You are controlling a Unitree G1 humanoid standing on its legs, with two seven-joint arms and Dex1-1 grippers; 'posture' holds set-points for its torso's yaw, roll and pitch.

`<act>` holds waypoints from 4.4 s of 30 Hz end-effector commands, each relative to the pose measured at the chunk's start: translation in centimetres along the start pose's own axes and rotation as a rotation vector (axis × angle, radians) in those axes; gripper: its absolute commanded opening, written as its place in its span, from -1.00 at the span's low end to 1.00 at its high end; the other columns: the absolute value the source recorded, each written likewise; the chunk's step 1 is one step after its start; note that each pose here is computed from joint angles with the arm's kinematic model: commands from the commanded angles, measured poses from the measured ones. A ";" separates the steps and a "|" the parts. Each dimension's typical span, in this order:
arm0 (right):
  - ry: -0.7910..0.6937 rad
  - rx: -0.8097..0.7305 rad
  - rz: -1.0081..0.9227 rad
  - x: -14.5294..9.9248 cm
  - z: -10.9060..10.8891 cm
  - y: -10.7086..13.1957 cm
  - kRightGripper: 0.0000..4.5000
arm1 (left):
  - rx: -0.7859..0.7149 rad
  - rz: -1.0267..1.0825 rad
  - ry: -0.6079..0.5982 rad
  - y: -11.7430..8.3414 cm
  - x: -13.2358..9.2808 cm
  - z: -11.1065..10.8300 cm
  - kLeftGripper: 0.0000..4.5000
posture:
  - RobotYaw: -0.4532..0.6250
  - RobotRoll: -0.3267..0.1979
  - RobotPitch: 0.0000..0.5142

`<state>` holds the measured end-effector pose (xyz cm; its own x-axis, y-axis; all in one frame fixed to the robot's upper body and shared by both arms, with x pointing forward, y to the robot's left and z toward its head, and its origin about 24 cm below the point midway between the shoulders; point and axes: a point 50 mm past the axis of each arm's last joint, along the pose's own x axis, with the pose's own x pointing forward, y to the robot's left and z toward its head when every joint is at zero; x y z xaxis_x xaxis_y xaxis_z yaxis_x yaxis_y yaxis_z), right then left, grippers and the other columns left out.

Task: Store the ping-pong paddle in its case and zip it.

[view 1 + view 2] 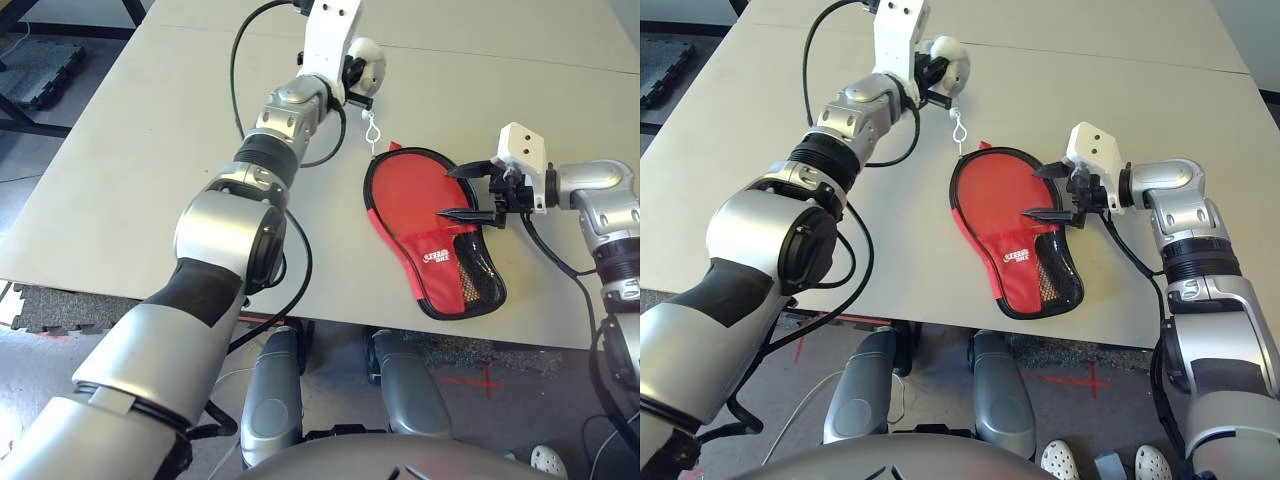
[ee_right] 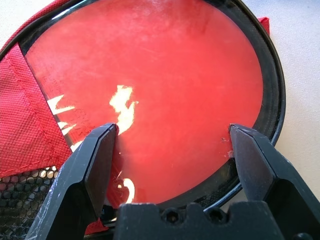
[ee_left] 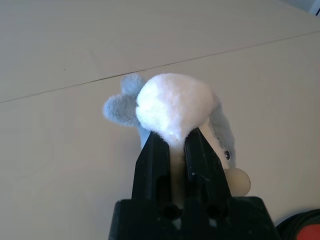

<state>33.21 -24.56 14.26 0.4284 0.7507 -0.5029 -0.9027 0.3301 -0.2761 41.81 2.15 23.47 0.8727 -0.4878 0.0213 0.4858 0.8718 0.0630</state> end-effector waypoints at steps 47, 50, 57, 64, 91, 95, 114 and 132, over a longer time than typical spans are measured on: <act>0.172 0.196 0.072 0.9 -5.8 5.2 1.00 | 0.052 -0.836 0.086 -23.8 -2.5 -3.7 -0.98 | -0.60 0.25 0.15; 0.177 0.200 0.072 0.8 -6.0 5.2 1.00 | 0.054 -0.889 0.107 -24.1 -2.8 -4.0 -0.98 | -0.59 0.25 0.16; 0.184 0.202 0.071 0.9 -6.2 5.2 1.00 | 0.056 -0.912 0.078 -23.8 -2.7 -3.0 -0.37 | -0.58 0.25 0.16; 0.194 0.201 0.070 0.9 -6.4 5.2 1.00 | 0.022 -0.874 0.003 -22.5 -1.9 -0.2 0.80 | -0.55 0.25 0.15; 0.178 0.214 0.063 1.0 -6.6 4.7 1.00 | 0.190 -0.720 0.141 -1.3 -7.4 -4.1 0.97 | -0.33 0.25 0.06; 0.175 0.218 0.068 1.1 -6.4 4.4 1.00 | 0.135 -0.670 0.187 -1.4 -8.5 -5.9 0.97 | -0.29 0.25 0.06; 0.145 0.231 0.035 0.1 -5.1 2.9 1.00 | 0.139 -0.631 0.307 -4.2 -8.7 -10.9 0.97 | -0.33 0.25 0.06; -0.261 0.525 -0.119 -5.1 4.8 -4.2 1.00 | 0.160 -0.621 0.370 -6.2 -9.3 -14.5 0.97 | -0.34 0.25 -0.01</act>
<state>34.37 -26.56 22.36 0.5312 0.7994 -0.2807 -0.8139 0.5735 0.0933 32.36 2.01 11.65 0.4561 -0.8424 -0.2869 0.8896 0.4223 0.1742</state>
